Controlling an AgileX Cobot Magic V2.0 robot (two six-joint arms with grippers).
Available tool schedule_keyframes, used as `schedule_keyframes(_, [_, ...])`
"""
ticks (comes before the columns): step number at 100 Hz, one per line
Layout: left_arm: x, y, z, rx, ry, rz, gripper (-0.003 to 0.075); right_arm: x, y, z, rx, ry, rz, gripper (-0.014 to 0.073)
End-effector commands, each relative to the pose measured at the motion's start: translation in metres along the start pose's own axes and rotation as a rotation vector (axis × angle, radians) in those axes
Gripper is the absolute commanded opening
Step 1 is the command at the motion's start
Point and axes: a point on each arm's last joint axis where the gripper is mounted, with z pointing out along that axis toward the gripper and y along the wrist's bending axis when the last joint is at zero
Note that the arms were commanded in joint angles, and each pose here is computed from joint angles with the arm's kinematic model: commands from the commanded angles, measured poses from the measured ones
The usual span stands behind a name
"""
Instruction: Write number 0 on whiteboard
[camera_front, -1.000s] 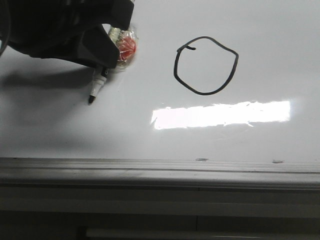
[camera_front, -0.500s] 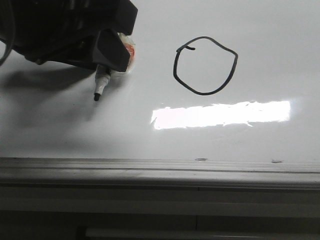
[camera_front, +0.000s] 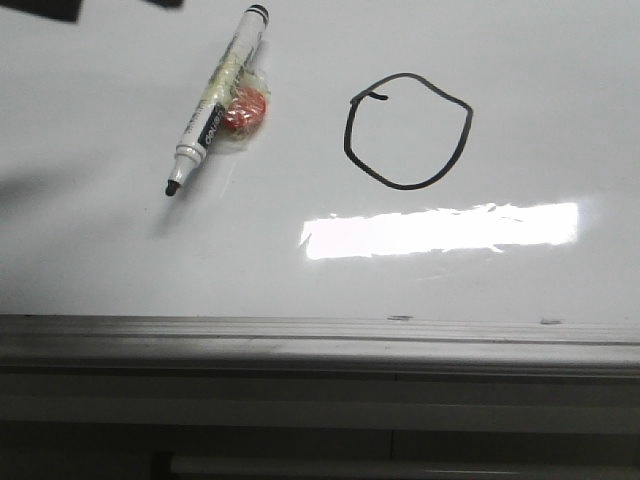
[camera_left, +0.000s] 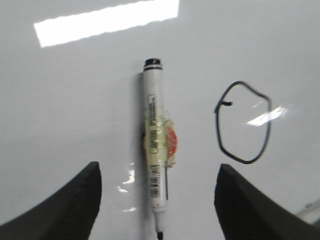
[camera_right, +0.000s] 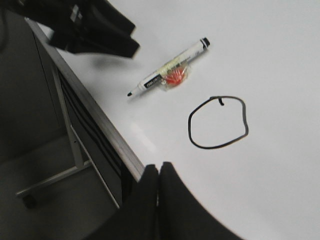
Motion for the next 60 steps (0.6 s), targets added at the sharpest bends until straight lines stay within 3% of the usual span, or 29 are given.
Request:
schedule_keyframes(1, [-0.010,0.003,-0.035,0.063,-0.087,-0.009,0.0393,0.002,-0.003,-0.006,0.011,-0.117,-0.005,-0.0057])
schedule_keyframes(12, [0.000,0.008,-0.067,0.213,-0.136,-0.021,0.0268,0.025,-0.007,-0.008,0.041,-0.129,-0.036,-0.0057])
schedule_keyframes(25, [0.019,0.018,-0.088,0.354,-0.155,-0.021,-0.0018,0.041,-0.008,-0.011,0.035,-0.140,-0.020,-0.0057])
schedule_keyframes(38, [0.033,0.028,-0.097,0.433,-0.166,-0.027,-0.0020,0.042,-0.004,-0.015,-0.022,-0.153,0.043,-0.0058])
schedule_keyframes(60, [0.037,0.031,-0.102,0.486,-0.171,-0.030,-0.0020,0.043,-0.004,-0.015,-0.019,-0.148,0.044,-0.0057])
